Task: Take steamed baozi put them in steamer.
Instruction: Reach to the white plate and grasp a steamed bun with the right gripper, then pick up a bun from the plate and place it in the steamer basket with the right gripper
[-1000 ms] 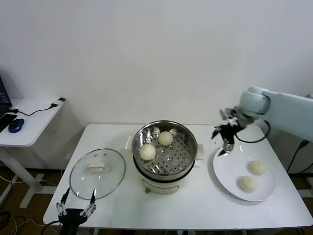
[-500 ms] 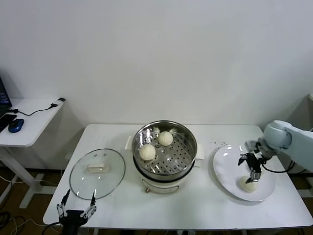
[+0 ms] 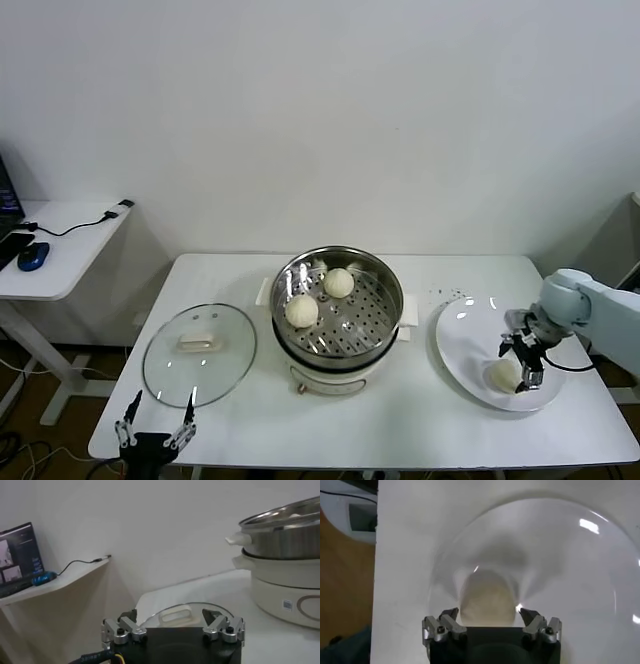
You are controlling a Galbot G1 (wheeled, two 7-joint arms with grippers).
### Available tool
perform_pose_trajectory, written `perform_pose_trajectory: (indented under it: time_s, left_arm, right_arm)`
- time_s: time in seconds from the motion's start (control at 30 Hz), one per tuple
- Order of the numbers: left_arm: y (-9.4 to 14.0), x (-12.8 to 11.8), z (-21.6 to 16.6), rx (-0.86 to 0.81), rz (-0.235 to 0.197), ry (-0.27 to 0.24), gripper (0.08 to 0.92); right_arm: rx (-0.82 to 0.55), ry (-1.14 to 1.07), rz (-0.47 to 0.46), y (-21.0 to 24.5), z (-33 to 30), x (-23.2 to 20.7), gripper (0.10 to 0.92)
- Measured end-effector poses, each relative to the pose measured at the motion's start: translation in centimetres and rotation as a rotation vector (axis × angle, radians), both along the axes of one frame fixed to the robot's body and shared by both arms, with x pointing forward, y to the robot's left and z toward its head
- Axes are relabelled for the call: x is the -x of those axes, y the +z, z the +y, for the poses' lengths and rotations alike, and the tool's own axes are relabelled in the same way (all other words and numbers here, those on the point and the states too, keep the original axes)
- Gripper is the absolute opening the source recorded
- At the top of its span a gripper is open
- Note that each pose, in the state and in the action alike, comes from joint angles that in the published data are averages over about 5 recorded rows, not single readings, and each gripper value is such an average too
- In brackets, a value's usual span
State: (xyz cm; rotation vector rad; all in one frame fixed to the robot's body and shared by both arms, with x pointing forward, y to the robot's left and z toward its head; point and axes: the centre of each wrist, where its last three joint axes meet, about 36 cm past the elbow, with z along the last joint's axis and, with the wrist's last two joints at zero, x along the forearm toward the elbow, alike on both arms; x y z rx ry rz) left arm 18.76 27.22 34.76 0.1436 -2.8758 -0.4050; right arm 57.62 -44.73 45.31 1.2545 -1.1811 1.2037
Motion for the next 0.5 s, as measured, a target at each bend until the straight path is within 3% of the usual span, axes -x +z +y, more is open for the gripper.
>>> perform_pose_trajectory:
  time_s: [0.33,0.5]
  left_arm:
    - [-0.13,0.05,-0.18,0.000,0.003,-0.003,0.823]
    - [-0.19,0.07,-0.20,0.000,0.004,-0.003,0.823]
  right_arm:
    - [0.000,-0.001,0.005,-0.25,-0.33,-0.11,0.624]
    - [-0.001,0.003,0.006,-0.01,-0.37,-0.36,0.583]
